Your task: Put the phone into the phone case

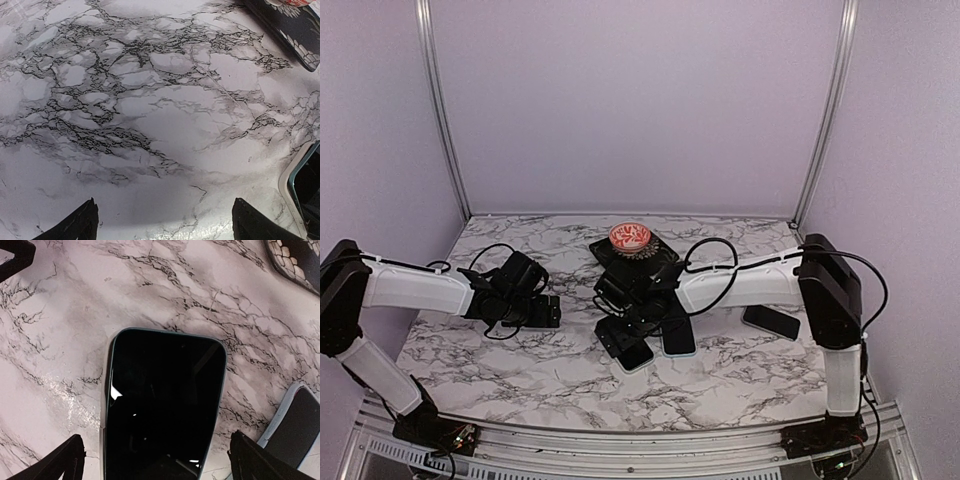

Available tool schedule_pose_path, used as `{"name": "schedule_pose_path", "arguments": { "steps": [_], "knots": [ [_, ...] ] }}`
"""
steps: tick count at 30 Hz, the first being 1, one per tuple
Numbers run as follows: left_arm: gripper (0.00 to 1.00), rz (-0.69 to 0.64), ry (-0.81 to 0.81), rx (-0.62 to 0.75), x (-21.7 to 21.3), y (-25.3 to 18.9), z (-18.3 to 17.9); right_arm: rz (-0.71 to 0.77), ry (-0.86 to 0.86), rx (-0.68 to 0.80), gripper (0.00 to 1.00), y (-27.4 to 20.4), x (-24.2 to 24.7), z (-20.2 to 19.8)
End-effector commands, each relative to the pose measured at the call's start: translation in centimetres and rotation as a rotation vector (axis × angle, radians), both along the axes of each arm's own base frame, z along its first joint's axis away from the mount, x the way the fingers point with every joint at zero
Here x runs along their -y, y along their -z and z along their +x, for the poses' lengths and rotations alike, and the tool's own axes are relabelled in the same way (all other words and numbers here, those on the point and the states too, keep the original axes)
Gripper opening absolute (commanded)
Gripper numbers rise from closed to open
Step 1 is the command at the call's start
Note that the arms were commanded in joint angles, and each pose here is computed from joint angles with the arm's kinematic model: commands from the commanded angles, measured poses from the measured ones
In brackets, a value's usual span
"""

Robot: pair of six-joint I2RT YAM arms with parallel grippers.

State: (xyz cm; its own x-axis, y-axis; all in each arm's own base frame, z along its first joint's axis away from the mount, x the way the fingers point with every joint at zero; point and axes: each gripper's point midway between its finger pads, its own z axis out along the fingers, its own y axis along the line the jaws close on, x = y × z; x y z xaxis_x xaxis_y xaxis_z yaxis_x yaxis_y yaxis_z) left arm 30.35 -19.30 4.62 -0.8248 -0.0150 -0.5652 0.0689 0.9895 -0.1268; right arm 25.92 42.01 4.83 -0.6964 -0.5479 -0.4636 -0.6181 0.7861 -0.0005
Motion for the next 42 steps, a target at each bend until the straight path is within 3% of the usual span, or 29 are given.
{"name": "schedule_pose_path", "arguments": {
  "steps": [1, 5, 15, 22, 36, 42],
  "knots": [
    [0.94, 0.004, 0.013, 0.014, 0.5, -0.4, 0.5, -0.06, 0.021, -0.051, 0.99, 0.2, 1.0, 0.1],
    [0.94, 0.001, 0.008, 0.014, 0.4, -0.5, 0.4, -0.063, 0.001, -0.149, 0.99, 1.7, 1.4, -0.8],
    [0.94, -0.004, 0.005, 0.005, 0.2, -0.2, 0.0, -0.094, -0.049, -0.216, 0.98, 4.0, 0.7, -2.3],
    [0.94, -0.008, 0.015, 0.004, 0.7, -0.2, 0.4, -0.197, -0.035, -0.173, 0.84, 5.2, 2.1, -2.2],
    [0.93, -0.042, 0.114, 0.003, 2.8, -1.3, 0.9, -0.131, -0.065, -0.113, 0.34, 3.5, 1.2, -1.5],
    [0.92, -0.124, 0.193, -0.015, 5.4, -2.2, 1.1, -0.045, -0.063, -0.051, 0.27, 1.0, 0.6, -0.4]
  ]
}}
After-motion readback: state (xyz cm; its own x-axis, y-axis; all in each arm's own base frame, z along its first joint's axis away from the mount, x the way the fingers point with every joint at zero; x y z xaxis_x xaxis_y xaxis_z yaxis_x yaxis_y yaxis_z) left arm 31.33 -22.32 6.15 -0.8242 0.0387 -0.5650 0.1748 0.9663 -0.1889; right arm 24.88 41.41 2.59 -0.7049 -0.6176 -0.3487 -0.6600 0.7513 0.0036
